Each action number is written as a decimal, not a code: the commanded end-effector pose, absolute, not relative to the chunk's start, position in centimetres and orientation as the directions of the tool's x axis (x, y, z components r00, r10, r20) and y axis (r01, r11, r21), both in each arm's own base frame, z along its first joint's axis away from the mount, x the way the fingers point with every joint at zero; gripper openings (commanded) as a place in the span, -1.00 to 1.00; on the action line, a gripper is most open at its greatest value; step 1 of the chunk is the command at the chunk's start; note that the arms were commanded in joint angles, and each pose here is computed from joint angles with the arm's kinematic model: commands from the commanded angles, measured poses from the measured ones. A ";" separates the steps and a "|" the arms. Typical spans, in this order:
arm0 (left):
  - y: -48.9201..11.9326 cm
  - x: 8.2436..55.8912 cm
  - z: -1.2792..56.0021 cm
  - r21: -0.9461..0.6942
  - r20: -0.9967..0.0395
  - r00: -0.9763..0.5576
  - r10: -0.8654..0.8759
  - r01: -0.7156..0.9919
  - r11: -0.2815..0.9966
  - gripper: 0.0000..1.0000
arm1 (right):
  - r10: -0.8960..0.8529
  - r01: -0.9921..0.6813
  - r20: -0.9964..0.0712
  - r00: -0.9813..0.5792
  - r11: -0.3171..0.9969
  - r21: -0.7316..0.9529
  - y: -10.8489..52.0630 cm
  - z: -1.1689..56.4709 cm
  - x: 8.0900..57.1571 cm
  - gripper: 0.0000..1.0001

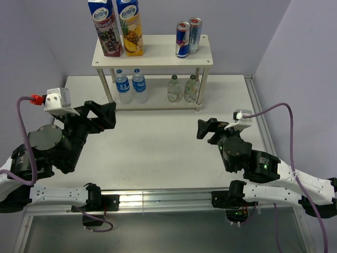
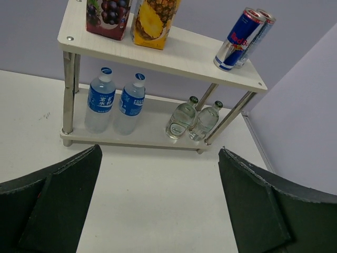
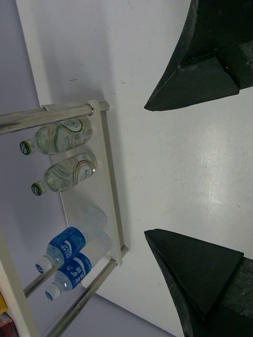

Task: Place and organize the beverage onto the shelf

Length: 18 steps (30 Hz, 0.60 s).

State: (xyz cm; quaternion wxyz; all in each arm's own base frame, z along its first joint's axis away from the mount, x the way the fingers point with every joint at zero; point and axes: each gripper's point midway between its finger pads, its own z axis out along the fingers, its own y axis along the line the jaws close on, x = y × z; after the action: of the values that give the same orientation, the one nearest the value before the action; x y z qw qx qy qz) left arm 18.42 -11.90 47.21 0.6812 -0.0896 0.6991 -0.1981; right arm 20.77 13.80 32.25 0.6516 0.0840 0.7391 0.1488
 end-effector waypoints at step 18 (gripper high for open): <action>-11.4 18.0 47.4 -0.408 -0.913 -0.074 -0.401 0.174 0.896 0.99 | 0.309 -0.028 -0.943 -0.120 0.949 0.315 13.4 31.6 21.0 1.00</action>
State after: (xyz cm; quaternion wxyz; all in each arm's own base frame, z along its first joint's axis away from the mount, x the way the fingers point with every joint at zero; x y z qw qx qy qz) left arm 18.16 -11.74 46.62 0.6737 -0.0796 0.7060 -0.2033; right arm 20.87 13.60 31.65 0.6519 0.0855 0.7410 0.1365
